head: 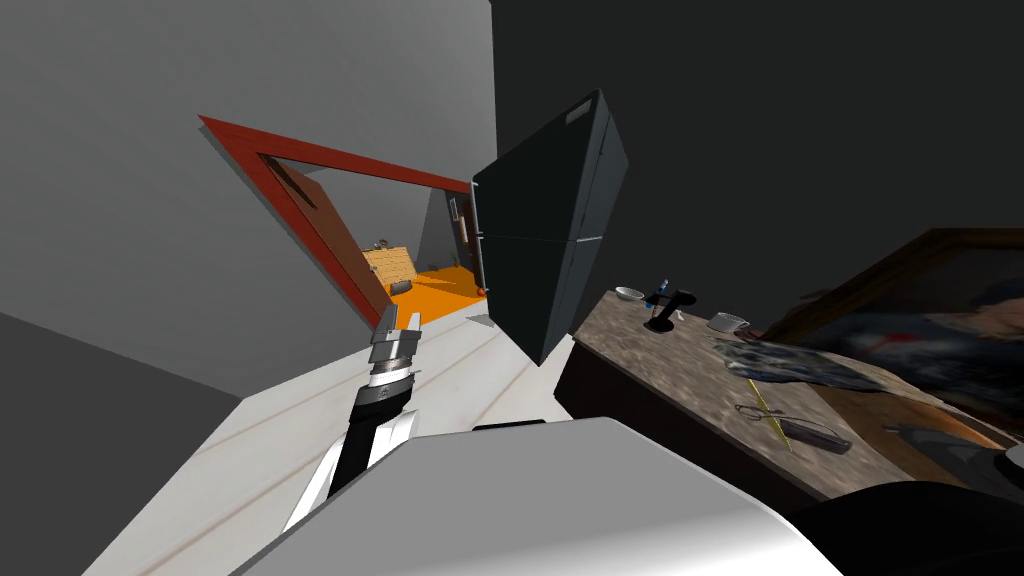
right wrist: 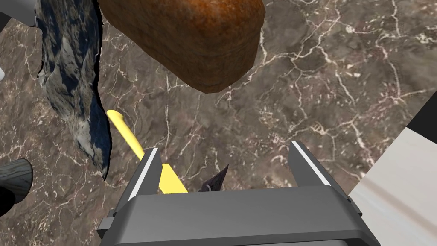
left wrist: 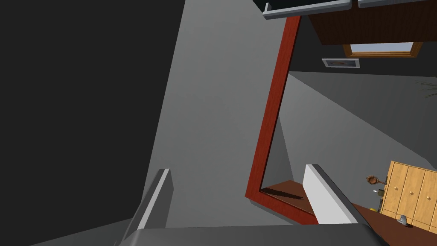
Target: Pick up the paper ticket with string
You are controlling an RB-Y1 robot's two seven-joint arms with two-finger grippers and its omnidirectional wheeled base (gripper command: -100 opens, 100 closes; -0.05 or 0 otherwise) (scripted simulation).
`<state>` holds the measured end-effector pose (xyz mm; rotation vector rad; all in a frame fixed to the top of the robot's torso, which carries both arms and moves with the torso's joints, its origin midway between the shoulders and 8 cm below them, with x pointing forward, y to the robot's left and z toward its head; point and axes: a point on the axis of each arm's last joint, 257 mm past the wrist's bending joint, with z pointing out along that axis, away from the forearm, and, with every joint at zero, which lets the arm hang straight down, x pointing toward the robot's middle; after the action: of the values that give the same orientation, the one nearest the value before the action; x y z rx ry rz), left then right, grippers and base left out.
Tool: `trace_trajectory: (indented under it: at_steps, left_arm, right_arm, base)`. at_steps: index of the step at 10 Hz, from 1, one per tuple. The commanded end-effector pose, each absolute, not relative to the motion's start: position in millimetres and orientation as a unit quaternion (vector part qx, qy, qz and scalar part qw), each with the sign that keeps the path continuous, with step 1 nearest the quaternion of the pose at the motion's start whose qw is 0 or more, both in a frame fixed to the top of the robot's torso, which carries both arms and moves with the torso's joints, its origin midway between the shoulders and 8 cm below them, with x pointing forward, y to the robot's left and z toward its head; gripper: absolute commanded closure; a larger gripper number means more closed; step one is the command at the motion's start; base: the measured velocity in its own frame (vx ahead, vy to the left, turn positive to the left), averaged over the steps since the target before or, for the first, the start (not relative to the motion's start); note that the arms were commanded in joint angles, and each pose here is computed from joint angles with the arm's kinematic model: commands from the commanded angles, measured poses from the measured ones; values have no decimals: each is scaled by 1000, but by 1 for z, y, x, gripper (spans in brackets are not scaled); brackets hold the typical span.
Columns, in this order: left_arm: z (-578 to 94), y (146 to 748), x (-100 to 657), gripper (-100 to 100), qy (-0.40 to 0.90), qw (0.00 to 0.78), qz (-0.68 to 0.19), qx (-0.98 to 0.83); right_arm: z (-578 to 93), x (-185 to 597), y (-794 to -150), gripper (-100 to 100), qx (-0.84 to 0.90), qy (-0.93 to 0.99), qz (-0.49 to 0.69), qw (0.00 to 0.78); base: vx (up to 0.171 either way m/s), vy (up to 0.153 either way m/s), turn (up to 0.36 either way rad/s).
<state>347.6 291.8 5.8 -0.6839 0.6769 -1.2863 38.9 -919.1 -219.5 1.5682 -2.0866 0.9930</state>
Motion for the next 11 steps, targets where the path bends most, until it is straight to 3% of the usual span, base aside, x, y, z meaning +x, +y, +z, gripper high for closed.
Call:
trace_trajectory:
  at_steps: [1,11]
  left_arm:
    - [6,292,348,0,303,694,-576,-306]
    - [6,292,348,0,303,694,-576,-306]
  right_arm:
    - [-221,35,-917,-100,554,-740,341,172]
    - [-240,3,-882,-100,548,-786,247,146]
  base:
    - [53,-16,-13]
    - [57,-27,-10]
